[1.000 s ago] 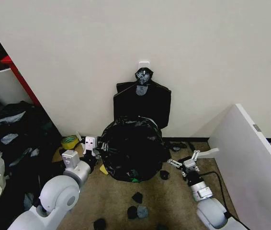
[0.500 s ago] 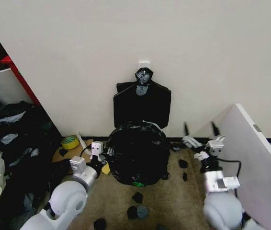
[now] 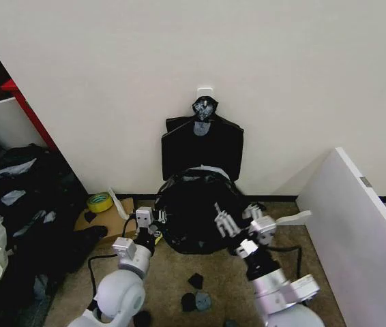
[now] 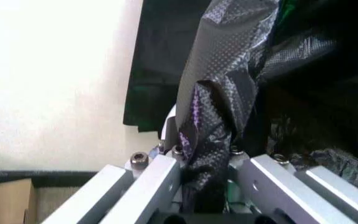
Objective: Place the garbage bag over the trash bin.
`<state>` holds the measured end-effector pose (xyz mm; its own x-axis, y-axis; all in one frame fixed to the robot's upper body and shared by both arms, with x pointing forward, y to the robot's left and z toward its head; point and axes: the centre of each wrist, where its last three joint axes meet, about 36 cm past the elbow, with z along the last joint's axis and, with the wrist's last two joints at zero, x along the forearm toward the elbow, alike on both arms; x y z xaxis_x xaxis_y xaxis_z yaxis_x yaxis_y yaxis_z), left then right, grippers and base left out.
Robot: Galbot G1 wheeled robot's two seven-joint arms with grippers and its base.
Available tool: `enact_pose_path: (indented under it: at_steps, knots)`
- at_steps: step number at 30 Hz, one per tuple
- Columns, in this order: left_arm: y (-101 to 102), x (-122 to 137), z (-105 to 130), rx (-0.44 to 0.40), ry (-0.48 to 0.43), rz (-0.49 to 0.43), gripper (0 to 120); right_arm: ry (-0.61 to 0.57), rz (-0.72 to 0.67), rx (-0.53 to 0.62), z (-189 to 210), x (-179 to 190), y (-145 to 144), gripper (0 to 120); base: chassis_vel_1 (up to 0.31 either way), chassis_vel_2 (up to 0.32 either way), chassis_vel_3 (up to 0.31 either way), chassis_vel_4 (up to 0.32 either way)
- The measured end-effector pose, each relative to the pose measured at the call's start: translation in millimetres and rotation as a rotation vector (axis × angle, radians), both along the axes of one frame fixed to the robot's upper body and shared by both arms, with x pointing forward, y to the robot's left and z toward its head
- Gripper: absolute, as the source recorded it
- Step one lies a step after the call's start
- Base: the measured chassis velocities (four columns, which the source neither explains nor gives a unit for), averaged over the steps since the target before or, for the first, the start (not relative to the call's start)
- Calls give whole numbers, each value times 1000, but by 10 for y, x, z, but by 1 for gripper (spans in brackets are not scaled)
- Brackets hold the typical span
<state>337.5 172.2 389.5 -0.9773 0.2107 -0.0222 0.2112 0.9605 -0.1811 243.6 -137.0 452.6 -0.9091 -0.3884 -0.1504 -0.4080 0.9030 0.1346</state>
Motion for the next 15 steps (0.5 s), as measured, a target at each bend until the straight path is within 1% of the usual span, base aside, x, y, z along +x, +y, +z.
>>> enact_pose_path:
  at_steps: [4,5,6,8,10,11,15]
  knots:
    - [-56,-59,-82,42,-52,9,0,102,-1,-69,-106,103,118,22,0,0,0,0]
    - [-56,-59,-82,42,-52,9,0,102,-1,-69,-106,103,118,22,0,0,0,0]
    - [-62,-73,-99,52,-60,8,0,121,-5,-75,-117,135,142,18,0,0,0,0]
    - [-75,-116,-131,65,-64,5,0,171,-32,-104,-166,279,211,9,0,0,0,0]
    - [-86,-154,-151,65,-55,3,0,188,-60,-136,-216,394,261,0,0,0,0,0]
    - [-86,-154,-151,65,-55,3,0,188,-60,-136,-216,394,261,0,0,0,0,0]
    - [-121,-228,-156,57,-29,2,0,193,-128,-206,-312,608,369,0,0,0,0,0]
